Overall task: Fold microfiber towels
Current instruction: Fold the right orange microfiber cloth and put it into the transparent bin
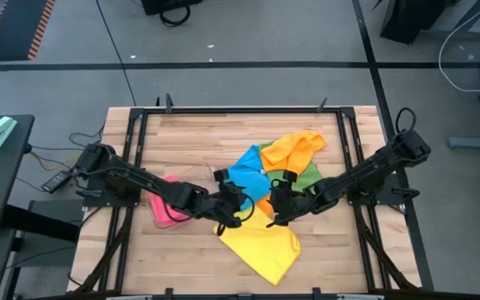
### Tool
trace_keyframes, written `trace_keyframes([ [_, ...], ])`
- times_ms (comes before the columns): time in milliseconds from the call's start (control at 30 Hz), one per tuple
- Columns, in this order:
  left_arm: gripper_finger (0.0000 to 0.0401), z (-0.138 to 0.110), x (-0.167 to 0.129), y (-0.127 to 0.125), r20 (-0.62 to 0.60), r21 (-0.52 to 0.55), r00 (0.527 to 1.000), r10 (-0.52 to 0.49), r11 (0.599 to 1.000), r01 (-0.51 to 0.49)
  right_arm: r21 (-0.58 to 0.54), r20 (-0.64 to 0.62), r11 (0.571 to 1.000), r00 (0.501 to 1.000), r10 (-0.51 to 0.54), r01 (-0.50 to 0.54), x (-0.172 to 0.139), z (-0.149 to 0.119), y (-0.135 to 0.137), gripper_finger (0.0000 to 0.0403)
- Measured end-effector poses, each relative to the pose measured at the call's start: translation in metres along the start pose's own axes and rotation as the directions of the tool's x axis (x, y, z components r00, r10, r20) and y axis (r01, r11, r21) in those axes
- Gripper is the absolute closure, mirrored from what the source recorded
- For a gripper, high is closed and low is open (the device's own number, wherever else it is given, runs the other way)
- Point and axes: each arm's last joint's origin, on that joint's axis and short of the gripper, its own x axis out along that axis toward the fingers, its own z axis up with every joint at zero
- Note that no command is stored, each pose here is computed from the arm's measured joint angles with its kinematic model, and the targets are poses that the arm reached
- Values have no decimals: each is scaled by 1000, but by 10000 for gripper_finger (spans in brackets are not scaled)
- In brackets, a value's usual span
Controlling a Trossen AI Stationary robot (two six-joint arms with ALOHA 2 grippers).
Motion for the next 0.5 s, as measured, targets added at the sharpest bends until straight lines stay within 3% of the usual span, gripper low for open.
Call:
trace_keyframes([
  [200, 284, -6, 16, 6, -41, 128, 998, 41, 991, -35, -58, 66, 998, 998, 6, -3, 6, -1, -1, 205],
  [333, 294, -7, 25, 15, -62, 165, 996, 69, 985, -58, -113, 29, 993, 999, -28, 31, 11, -2, -10, 205],
  [500, 305, -5, 35, 30, -67, 246, 992, 104, 966, -85, -193, -49, 962, 978, -204, 191, 23, -5, -38, 205],
])
